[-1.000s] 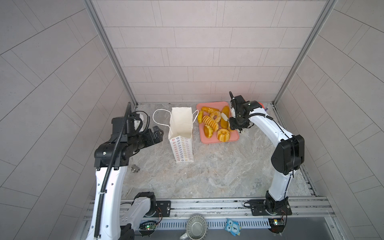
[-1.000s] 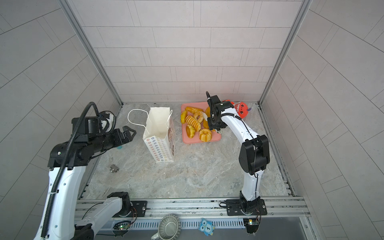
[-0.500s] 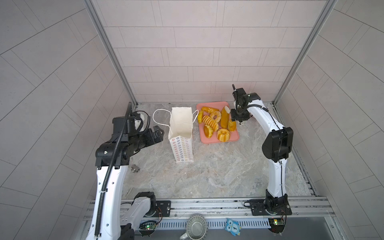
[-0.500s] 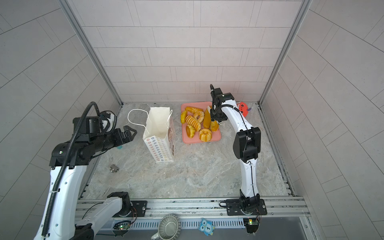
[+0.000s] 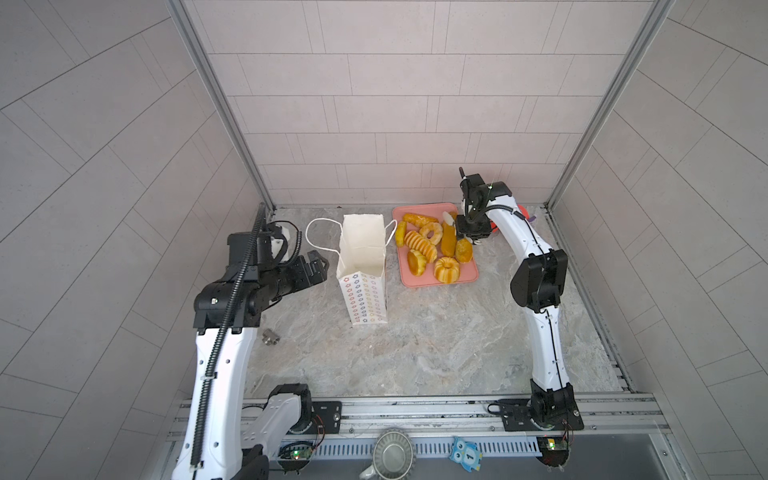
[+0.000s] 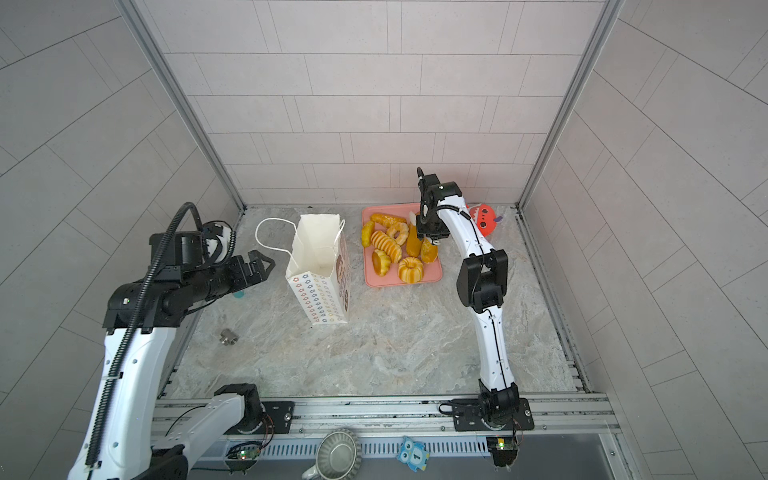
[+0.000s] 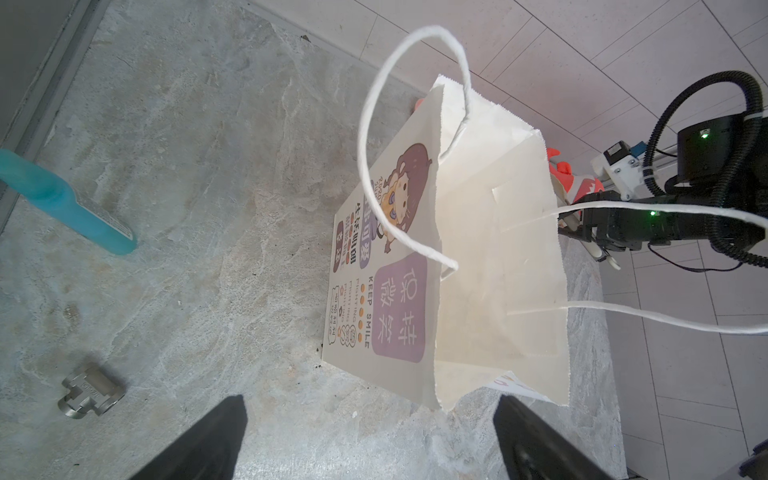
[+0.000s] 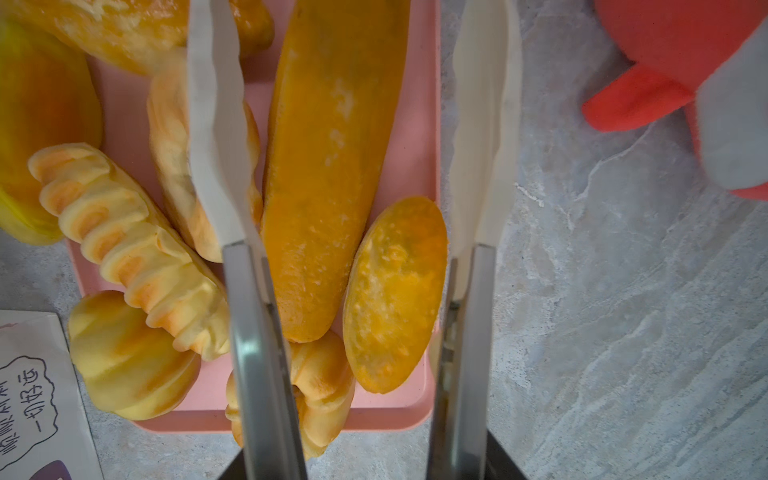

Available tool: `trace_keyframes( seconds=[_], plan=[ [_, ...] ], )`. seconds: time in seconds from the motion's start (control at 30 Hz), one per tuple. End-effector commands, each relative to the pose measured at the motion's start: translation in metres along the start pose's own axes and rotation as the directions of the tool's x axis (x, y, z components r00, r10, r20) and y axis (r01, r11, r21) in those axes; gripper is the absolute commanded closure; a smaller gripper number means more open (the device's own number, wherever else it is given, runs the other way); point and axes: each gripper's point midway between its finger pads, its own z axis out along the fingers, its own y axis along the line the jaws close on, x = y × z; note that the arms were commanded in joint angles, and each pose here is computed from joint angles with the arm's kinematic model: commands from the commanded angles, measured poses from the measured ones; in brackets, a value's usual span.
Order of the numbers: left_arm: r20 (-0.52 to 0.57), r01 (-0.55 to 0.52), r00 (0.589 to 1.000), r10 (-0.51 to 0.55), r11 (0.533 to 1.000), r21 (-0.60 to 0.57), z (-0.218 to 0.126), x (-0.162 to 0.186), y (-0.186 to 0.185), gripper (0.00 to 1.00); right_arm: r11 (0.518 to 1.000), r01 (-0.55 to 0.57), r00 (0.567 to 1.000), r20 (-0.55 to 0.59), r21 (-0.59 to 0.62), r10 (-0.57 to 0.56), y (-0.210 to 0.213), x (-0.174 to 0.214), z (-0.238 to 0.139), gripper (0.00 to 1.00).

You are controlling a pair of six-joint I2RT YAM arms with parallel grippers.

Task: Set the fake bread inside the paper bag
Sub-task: 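Lift the tongs with the right gripper and move them over the bread tray, then lower the tongs with the right gripper and pinch the long yellow loaf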

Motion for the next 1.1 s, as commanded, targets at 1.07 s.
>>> trace_keyframes(
  seconds=[1.07],
  plan=[
    [0.001,-0.007,1.0,0.007,1.0,-0.008,-0.001,0.005,0.003,0.0,0.995,-0.074,0.997,0.008,-0.068,0.075,0.0,-0.026,0.05,0.47]
  ],
)
